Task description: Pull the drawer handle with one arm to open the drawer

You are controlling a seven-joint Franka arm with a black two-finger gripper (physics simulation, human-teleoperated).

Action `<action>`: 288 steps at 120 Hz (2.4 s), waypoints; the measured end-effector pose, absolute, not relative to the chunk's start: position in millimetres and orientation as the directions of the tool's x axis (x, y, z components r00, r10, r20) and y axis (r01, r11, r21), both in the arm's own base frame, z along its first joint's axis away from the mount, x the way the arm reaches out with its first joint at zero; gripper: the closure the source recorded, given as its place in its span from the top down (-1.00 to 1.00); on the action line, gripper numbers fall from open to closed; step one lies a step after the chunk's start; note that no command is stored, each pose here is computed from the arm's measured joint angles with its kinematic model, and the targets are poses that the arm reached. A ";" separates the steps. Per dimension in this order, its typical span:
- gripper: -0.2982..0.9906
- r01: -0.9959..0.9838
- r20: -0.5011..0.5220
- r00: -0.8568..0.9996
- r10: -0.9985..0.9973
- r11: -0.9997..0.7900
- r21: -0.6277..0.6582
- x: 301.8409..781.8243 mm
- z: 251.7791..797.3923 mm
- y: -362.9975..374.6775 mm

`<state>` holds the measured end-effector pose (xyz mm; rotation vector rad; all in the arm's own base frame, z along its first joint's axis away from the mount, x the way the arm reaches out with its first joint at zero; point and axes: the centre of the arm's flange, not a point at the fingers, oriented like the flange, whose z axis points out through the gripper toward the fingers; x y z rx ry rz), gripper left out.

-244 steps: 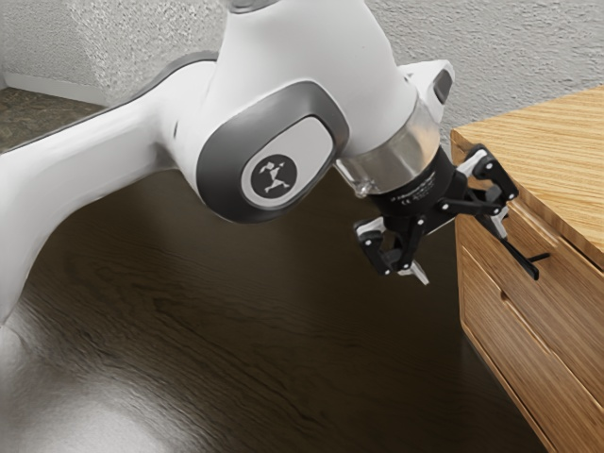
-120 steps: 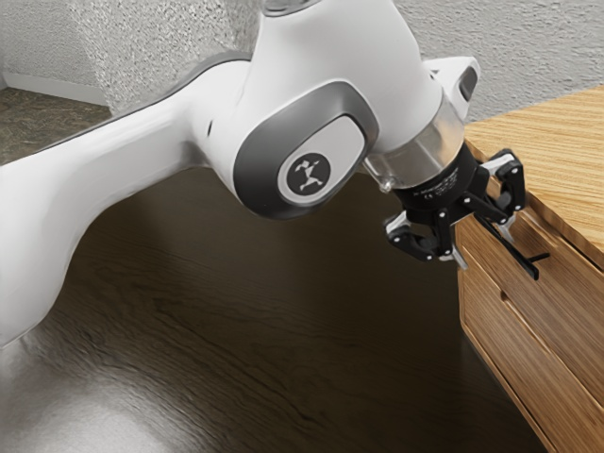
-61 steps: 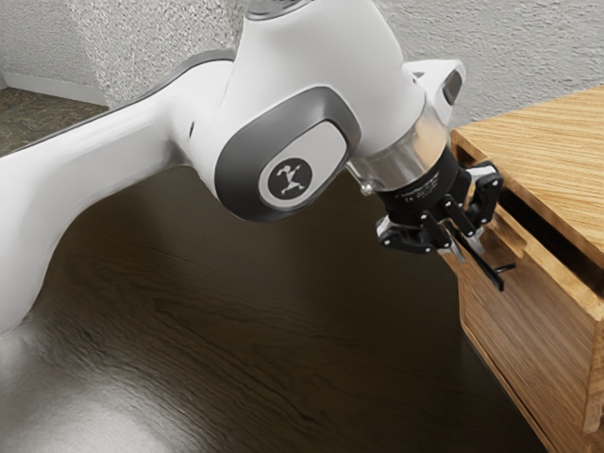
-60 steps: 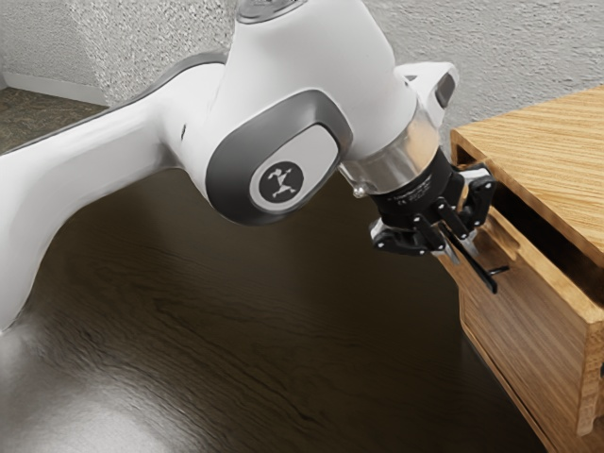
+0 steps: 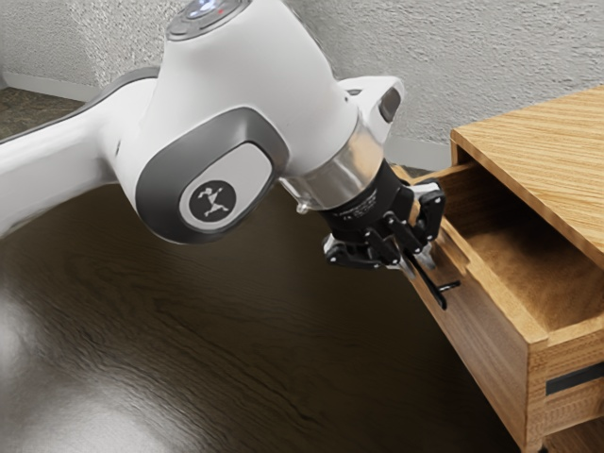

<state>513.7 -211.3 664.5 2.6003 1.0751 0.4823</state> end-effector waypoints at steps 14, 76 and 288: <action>-0.68 0.623 0.193 0.668 0.719 -0.682 0.384 501.6 664.6 -206.1; -0.66 0.629 0.189 0.650 0.736 -0.661 0.409 442.0 667.5 -167.7; 0.50 0.517 0.055 0.818 0.573 -0.774 0.365 338.6 791.6 -328.9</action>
